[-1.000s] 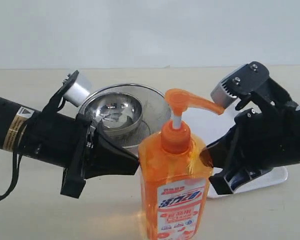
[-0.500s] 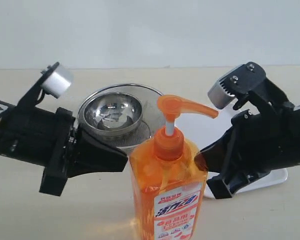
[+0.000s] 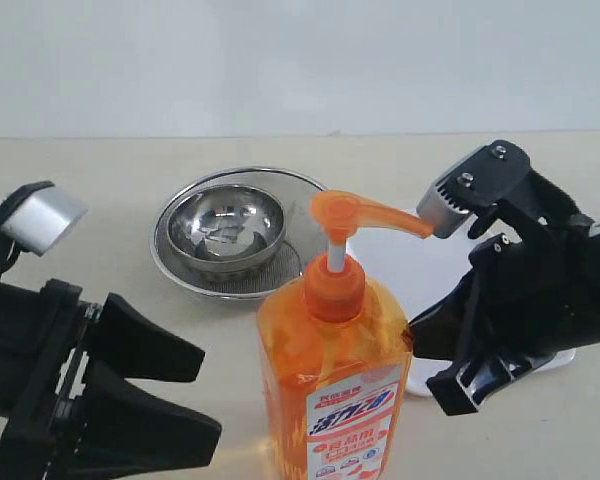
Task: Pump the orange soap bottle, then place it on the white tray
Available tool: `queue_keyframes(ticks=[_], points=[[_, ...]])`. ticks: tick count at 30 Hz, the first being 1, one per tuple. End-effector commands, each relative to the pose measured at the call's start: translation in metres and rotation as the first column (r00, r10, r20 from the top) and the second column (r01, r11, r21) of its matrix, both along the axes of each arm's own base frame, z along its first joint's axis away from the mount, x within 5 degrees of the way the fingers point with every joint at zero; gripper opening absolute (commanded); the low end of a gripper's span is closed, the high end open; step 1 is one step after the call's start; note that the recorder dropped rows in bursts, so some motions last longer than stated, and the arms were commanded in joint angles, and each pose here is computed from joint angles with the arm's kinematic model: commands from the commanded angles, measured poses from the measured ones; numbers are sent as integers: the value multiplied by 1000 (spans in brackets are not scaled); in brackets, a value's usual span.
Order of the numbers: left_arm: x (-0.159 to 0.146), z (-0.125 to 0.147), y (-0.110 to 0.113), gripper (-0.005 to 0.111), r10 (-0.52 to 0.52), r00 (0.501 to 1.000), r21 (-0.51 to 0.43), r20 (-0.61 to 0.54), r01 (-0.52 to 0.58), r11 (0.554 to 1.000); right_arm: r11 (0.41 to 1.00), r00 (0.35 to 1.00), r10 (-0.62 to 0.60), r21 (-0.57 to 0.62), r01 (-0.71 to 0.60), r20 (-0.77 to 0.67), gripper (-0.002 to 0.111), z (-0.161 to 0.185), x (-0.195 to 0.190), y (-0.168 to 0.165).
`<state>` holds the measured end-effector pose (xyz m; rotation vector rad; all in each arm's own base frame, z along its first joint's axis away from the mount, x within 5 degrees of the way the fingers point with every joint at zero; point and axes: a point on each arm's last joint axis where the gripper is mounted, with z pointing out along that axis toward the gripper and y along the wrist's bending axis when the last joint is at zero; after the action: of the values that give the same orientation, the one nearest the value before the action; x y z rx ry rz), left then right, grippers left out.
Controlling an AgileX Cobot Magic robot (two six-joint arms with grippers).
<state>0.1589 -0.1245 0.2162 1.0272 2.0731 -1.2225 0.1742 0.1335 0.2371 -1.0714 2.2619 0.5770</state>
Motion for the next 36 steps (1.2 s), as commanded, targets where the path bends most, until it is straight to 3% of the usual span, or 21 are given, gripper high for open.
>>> queue_keyframes(ticks=[1,10,14,22,27,31,36], points=[[-2,-7,3,83,39,999,19,-15,-38,999,1000,1000,2,-7,-2,-2,0,1,0,0],[-7,-17,7,83,46,999,56,3,-46,997,1000,1000,-1,-6,1,1,0,1,0,0],[-9,-18,3,83,45,997,25,56,-46,999,1000,1000,-3,-6,3,4,0,1,0,-1],[-6,-25,-5,83,16,971,130,237,-48,990,1000,1000,-6,-7,7,23,0,2,2,-1],[-4,-32,-9,83,15,958,204,288,-77,976,1000,1000,-7,-7,7,24,0,2,2,-1],[2,-33,-13,83,29,941,162,336,-88,983,1000,1000,-8,-6,8,25,0,2,2,-1],[3,-39,-20,83,-3,950,107,313,-32,994,1000,999,-11,-6,11,30,0,2,2,-1]])
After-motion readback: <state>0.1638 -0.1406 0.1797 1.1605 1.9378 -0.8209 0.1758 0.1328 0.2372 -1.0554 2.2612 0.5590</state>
